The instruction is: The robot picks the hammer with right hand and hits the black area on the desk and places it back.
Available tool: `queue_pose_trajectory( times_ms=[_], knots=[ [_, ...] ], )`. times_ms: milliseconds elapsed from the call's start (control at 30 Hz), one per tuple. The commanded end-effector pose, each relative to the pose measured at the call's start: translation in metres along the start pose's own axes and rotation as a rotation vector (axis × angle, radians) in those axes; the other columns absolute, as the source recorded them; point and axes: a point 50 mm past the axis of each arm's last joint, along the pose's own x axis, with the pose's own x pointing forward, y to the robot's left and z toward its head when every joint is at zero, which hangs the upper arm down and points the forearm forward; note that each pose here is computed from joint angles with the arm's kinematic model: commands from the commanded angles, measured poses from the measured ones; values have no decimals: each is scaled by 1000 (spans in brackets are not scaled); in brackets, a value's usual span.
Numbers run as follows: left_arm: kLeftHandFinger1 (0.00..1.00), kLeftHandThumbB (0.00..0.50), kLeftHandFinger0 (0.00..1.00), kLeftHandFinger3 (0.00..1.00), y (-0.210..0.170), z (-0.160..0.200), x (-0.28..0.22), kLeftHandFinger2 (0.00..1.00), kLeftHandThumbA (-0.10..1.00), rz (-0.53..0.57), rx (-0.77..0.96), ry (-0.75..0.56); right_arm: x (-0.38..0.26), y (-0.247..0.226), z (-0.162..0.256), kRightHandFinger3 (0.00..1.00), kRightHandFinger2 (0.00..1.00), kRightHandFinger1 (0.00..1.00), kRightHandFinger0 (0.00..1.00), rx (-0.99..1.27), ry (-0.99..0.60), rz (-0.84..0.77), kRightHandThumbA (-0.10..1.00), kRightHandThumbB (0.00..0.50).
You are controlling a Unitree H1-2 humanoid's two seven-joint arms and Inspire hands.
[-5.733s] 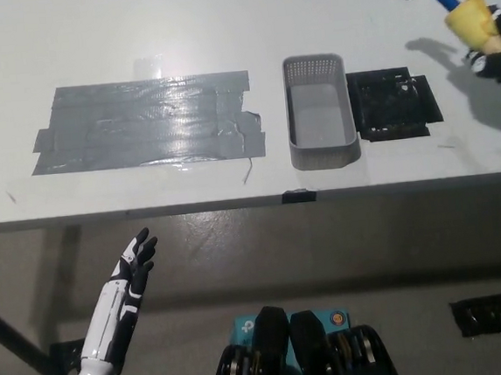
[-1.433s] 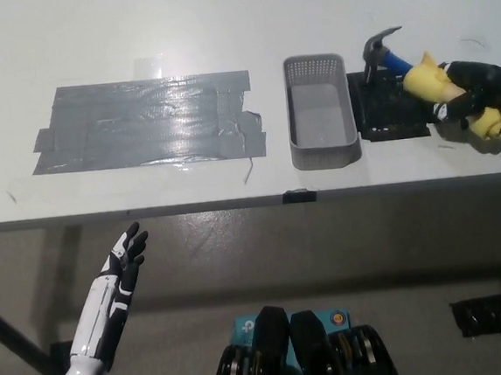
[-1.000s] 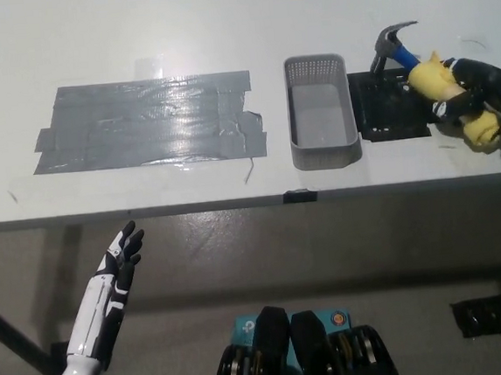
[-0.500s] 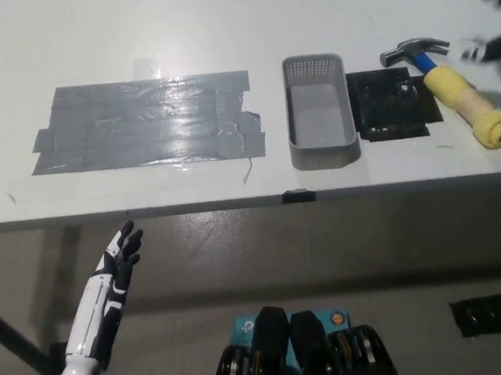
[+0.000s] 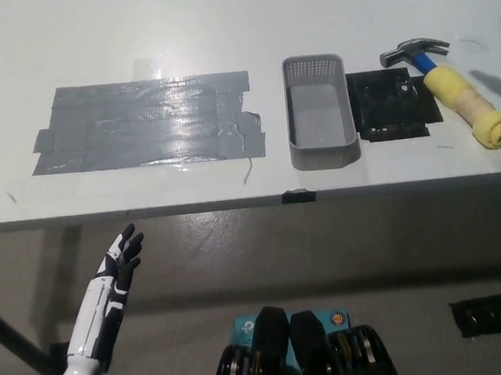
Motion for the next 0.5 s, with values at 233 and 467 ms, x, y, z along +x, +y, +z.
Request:
queue_pose_trajectory(
  times_ms=[233,467],
  knots=[
    [1000,105,1000,1000,2,21,19,1000,1000,-20,46,-111,-221,65,100,1000,1000,1000,1000,301,-527,-82,1000,324],
    [1000,120,1000,1000,1,17,14,1000,1000,-24,37,-98,-263,119,53,1000,1000,1000,1000,431,-345,-67,1000,251]
  ],
)
